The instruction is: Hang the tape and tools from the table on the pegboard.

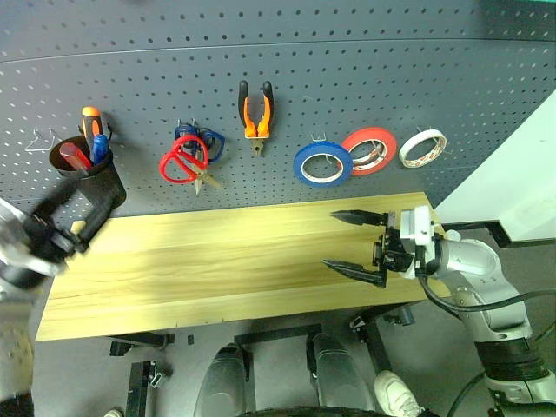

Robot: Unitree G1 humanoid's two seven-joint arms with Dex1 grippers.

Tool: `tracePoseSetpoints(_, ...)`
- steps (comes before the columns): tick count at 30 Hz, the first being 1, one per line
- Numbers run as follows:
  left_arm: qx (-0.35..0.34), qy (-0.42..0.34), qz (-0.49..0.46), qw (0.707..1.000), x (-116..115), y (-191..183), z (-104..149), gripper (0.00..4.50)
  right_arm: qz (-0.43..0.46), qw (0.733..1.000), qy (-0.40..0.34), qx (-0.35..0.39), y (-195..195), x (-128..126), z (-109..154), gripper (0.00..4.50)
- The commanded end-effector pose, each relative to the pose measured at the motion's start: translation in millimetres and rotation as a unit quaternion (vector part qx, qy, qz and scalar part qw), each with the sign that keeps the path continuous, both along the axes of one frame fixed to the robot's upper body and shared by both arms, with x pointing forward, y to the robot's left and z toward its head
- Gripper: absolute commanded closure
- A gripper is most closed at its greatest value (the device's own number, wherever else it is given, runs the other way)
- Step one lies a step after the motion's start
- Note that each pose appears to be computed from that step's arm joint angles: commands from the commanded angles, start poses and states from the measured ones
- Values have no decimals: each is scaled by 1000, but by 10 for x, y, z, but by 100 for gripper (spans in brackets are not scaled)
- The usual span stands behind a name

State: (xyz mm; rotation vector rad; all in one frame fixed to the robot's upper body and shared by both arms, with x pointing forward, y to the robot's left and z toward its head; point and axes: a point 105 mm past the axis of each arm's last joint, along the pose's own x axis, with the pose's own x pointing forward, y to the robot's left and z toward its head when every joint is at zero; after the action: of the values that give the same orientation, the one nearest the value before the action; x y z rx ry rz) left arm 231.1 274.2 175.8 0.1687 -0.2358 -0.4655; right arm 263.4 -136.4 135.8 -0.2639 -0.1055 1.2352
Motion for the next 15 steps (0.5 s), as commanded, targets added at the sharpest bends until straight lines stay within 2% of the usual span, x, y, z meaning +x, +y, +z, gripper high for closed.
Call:
tracePoseSetpoints(1, 61, 33, -1, 998, -104, -120, -372, 123, -38, 999, 8, -20, -211, 31, -177, 0)
tracePoseSetpoints(8, 39, 108, 52, 992, -375, -58, -1262, 123, -160, 982, 78, -66, -868, -50, -860, 0)
tracePoseSetpoints(11, 62, 127, 73, 987, -512, -8, -1518, 123, -212, 969, 98, -84, -1145, -128, -1077, 0)
tracePoseSetpoints(15, 66, 143, 87, 984, -634, 44, -1686, 123, -247, 959, 106, -90, -1317, -189, -1162, 0)
